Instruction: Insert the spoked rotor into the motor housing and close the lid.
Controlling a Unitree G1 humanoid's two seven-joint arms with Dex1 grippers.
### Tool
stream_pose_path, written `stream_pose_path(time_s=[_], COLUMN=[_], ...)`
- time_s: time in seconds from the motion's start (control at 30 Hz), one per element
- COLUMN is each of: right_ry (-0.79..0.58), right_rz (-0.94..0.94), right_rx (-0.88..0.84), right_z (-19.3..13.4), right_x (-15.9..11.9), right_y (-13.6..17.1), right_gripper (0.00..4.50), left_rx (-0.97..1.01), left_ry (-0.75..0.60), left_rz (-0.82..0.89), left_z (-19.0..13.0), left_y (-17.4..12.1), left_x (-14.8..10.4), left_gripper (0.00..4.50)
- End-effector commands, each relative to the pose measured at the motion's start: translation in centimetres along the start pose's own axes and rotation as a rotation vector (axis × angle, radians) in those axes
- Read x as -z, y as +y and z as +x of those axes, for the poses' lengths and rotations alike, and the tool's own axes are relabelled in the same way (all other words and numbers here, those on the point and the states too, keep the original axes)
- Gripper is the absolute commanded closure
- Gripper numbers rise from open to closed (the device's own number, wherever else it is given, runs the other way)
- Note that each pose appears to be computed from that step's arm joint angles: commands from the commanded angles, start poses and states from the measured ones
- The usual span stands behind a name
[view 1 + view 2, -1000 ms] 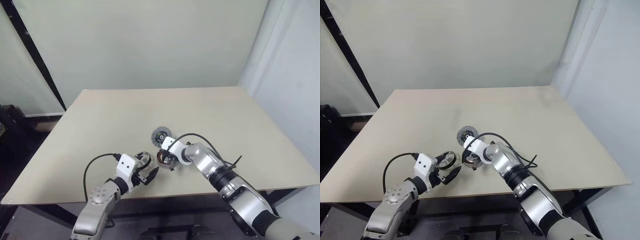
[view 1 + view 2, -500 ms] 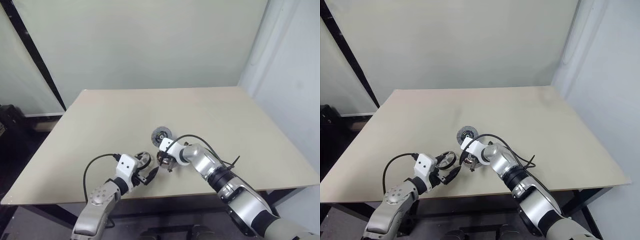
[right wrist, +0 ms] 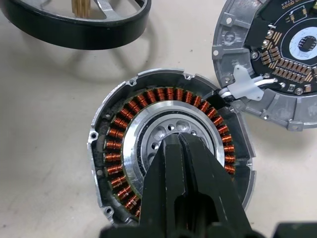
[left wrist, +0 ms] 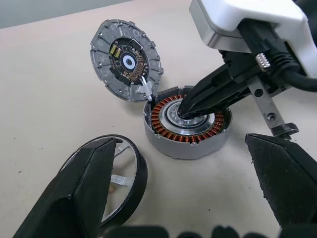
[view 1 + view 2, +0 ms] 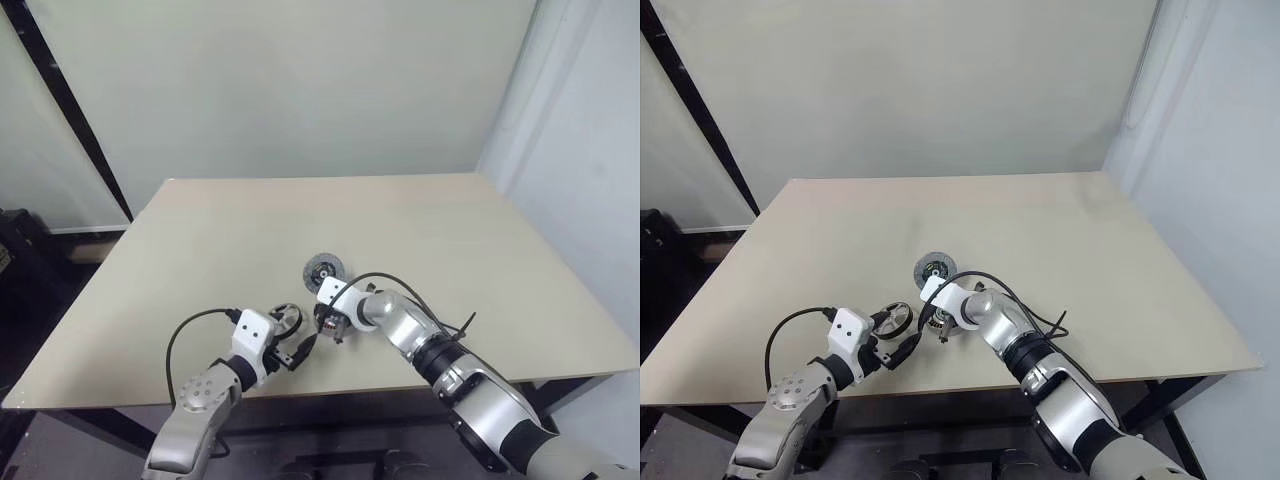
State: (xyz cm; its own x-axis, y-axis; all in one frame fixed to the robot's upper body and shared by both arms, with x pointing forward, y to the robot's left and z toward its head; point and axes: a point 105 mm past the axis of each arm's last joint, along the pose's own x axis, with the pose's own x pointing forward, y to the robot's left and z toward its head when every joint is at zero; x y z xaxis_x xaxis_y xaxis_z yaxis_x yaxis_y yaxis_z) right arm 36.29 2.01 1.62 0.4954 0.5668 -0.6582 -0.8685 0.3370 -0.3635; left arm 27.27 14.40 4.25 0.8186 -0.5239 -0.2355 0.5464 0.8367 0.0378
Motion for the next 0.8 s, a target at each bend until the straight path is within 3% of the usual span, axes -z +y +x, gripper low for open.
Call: stream_pose_path(time_s=[0.03, 0.53, 0.8], right_ry=[-0.034, -0.074, -0.057], right_rz=[-0.042, -0.019, 0.004], right_rx=[0.042, 0.100, 0.041], right_z=[-0.2, -1.9, -1.6], right_x=[-1.0, -1.8, -1.0], right_y=[-0.7, -3.2, -1.5], right_gripper=[4.49, 4.49, 4.49], left_rx=[0.006, 0.016, 0.021], left_ry=[-0.057, -0.056, -0.053], left_rz=[0.033, 0.039, 0.044], left_z=[0.0, 0.1, 0.1], left_y=[-0.2, -0.2, 0.0], left_x=[-1.7, -1.8, -1.9], left_gripper=[0.00, 0.00, 0.00])
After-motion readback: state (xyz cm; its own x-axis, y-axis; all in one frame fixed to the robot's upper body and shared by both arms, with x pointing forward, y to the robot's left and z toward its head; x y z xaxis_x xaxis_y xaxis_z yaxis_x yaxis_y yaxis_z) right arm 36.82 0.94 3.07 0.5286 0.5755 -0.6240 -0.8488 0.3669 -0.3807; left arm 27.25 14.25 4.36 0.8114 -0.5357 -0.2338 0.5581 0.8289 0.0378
